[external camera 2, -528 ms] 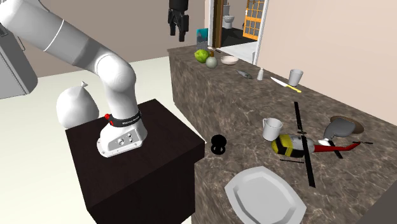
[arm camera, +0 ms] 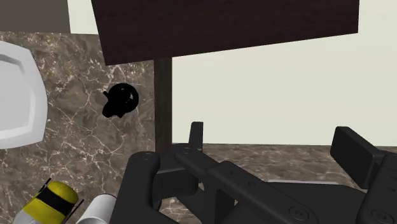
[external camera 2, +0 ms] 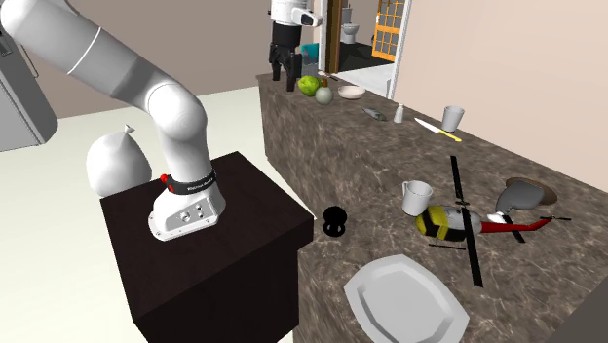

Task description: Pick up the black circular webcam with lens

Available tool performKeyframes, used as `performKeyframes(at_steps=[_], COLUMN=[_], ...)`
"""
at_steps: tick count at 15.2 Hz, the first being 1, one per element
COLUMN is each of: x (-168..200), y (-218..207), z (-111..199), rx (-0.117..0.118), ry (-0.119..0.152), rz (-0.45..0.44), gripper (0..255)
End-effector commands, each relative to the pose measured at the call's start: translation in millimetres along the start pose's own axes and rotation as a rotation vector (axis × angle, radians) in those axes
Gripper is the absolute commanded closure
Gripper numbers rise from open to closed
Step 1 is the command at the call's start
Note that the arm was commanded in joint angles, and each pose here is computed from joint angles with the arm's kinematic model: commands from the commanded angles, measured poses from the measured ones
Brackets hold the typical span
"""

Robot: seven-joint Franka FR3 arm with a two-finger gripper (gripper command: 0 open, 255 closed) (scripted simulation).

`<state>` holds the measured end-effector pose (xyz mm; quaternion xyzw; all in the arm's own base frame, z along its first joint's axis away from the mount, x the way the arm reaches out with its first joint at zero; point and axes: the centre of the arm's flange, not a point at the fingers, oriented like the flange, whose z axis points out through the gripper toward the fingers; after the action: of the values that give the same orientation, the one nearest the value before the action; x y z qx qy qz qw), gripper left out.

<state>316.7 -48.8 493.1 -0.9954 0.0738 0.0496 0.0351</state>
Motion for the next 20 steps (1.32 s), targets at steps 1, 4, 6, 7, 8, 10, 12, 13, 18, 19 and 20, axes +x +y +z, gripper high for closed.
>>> performKeyframes(at_steps=[1, 4, 6, 7, 8, 10, 12, 13, 18, 19, 20], x=[5, 15, 22, 26, 29, 36, 43, 46, 63, 66, 70], y=[12, 32, 46, 53, 60, 74, 88, 95, 131, 138, 146], z=[20, 52, 73, 83, 93, 114, 135, 145, 196, 207, 217], rx=[-0.007, -0.017, -0.023, -0.027, -0.03, -0.036, -0.043, -0.046, -0.063, -0.066, -0.069], ry=[0.0, -0.003, -0.005, -0.006, -0.006, -0.008, -0.01, -0.011, -0.015, -0.016, -0.017], rz=[-0.001, -0.003, -0.003, -0.004, -0.004, -0.005, -0.006, -0.006, -0.008, -0.008, -0.008], gripper=[0, 0, 0, 0, 0, 0, 0, 0, 0, 0, 0])
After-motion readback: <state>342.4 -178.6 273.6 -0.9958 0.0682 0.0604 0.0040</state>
